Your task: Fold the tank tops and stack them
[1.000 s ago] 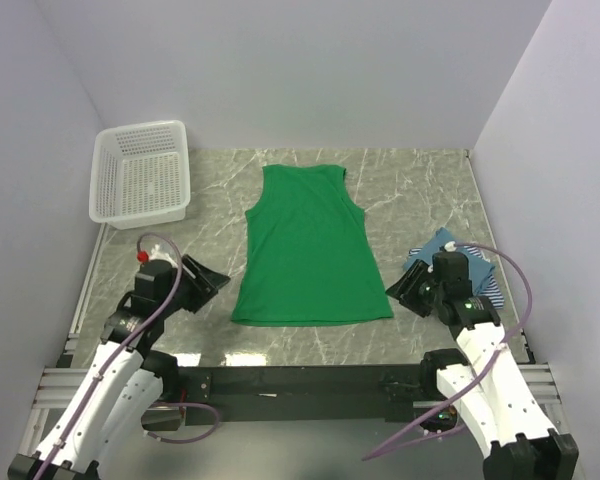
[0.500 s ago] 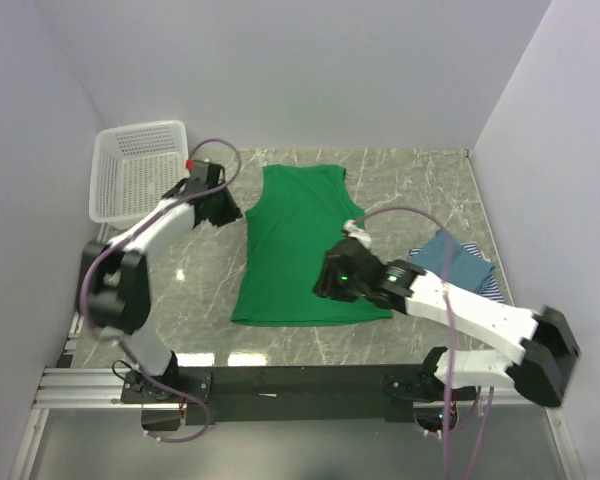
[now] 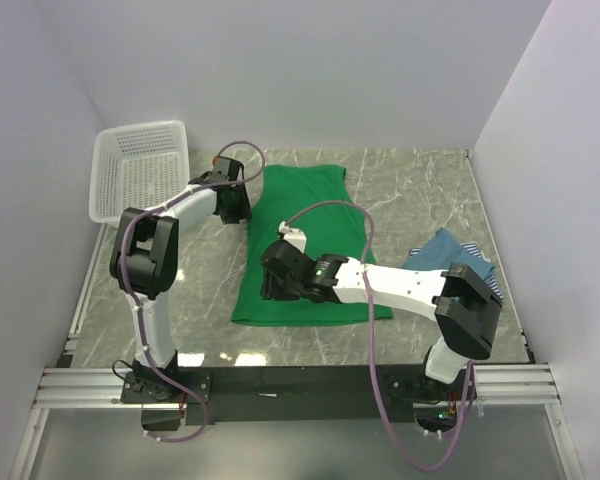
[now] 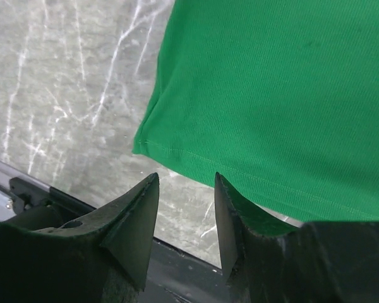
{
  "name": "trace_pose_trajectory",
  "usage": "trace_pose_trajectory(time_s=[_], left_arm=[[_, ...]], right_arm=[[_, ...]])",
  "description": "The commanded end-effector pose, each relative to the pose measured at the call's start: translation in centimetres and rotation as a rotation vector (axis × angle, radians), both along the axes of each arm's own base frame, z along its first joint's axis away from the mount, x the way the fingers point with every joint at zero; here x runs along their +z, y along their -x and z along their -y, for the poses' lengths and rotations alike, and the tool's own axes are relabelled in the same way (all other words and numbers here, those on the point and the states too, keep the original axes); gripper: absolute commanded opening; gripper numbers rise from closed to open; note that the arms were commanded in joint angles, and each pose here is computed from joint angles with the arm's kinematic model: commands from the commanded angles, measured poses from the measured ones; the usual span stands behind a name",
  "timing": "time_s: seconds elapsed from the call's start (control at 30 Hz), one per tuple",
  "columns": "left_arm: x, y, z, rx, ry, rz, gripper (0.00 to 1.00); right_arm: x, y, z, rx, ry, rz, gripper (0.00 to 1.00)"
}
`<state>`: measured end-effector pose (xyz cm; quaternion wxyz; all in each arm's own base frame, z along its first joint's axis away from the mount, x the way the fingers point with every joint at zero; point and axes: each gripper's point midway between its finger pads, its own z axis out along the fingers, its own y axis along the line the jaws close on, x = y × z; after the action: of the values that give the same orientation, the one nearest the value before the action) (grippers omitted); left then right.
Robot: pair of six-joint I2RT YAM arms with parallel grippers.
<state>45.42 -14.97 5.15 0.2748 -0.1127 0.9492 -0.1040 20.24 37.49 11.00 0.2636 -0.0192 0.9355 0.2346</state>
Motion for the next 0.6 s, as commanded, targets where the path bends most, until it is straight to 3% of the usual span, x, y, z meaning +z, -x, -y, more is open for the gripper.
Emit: trace_pose_trajectory(time_s=[0.0, 0.17, 0.3, 0.57], left_arm=[[0.6, -1.7, 1.5, -0.067, -0.001, 0.061, 0.44], [-1.0, -2.2, 0.9, -0.039, -0.039, 0.049, 0.40], [-2.0, -2.3, 0.3, -0.013, -0.068, 0.035, 0.20], [-1.9, -2.3, 0.3, -0.006, -0.065, 0.036, 0.07]], right_arm=[[1.3, -0.7, -1.3, -0.014, -0.033, 0.050, 0.47], [1.1, 0.7, -3.3, 0.035, 0.018, 0.081, 0.47], [0.6, 1.8, -5.2, 0.070, 0.055, 0.097, 0.46], [-1.8, 2.9, -8.6, 0.121, 0.137, 0.111, 0.46]])
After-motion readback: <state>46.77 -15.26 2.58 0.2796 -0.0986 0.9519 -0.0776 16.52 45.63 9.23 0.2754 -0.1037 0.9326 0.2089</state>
